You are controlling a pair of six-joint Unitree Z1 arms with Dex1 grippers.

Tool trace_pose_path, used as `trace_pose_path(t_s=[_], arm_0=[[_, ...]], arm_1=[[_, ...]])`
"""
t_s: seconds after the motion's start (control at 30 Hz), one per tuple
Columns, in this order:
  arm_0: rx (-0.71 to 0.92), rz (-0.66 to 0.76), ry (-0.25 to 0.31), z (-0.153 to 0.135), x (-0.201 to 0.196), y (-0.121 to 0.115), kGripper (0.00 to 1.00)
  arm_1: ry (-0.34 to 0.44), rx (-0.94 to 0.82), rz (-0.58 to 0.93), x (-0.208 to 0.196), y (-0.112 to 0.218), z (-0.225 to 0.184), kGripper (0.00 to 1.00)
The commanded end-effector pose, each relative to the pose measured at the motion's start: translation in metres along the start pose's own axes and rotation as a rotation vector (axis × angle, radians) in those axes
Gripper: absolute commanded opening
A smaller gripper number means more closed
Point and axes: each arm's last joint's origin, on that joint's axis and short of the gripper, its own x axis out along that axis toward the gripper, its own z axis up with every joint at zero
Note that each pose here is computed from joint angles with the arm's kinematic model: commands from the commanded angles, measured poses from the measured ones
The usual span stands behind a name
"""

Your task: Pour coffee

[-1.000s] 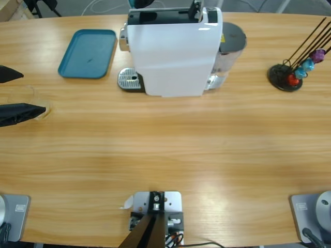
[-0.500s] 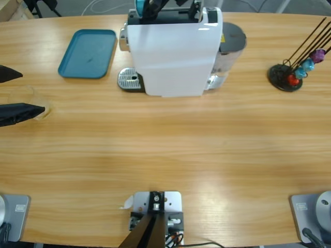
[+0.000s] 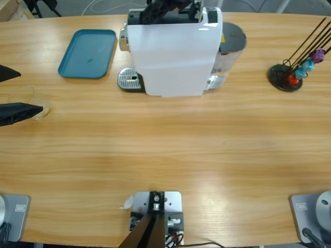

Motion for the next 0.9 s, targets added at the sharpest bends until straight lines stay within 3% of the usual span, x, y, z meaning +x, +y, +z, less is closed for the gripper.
trace_pose_path(t_s=[0.03,0.17,0.23,0.33,0.4,0.5,0.73,0.8,0.9], arm_0=[[-0.008,0.023,0.015,-0.011,0.0,0.001,1.0],[-0.027,0.063,0.015,-0.011,-0.001,0.003,1.0],[-0.045,0.092,0.0,-0.011,-0.004,0.004,1.0],[-0.073,0.148,-0.016,-0.012,-0.008,0.006,1.0],[-0.078,0.187,-0.013,-0.012,-0.008,0.008,1.0],[-0.103,0.272,-0.012,-0.011,-0.009,0.012,1.0],[-0.342,0.505,-0.015,-0.02,-0.003,0.023,1.0],[-0.476,0.534,-0.025,-0.019,0.004,0.024,1.0],[-0.534,0.538,-0.028,-0.03,0.004,0.023,1.0]], arm_1=[[-0.079,-0.017,-0.017,-0.022,0.013,0.027,0.774],[-0.13,0.041,0.021,-0.046,0.027,0.036,0.41],[-0.1,0.103,0.003,-0.052,0.037,0.032,0.0],[-0.055,0.123,-0.059,-0.059,0.061,0.028,0.0],[-0.102,0.182,-0.039,-0.068,0.079,0.028,0.0],[-0.111,0.265,-0.006,-0.086,0.101,0.017,0.0],[-0.049,0.421,-0.082,-0.145,0.138,-0.064,0.0],[-0.034,0.46,-0.107,-0.16,0.147,-0.087,0.0],[-0.001,0.482,-0.12,-0.179,0.158,-0.112,0.0]])
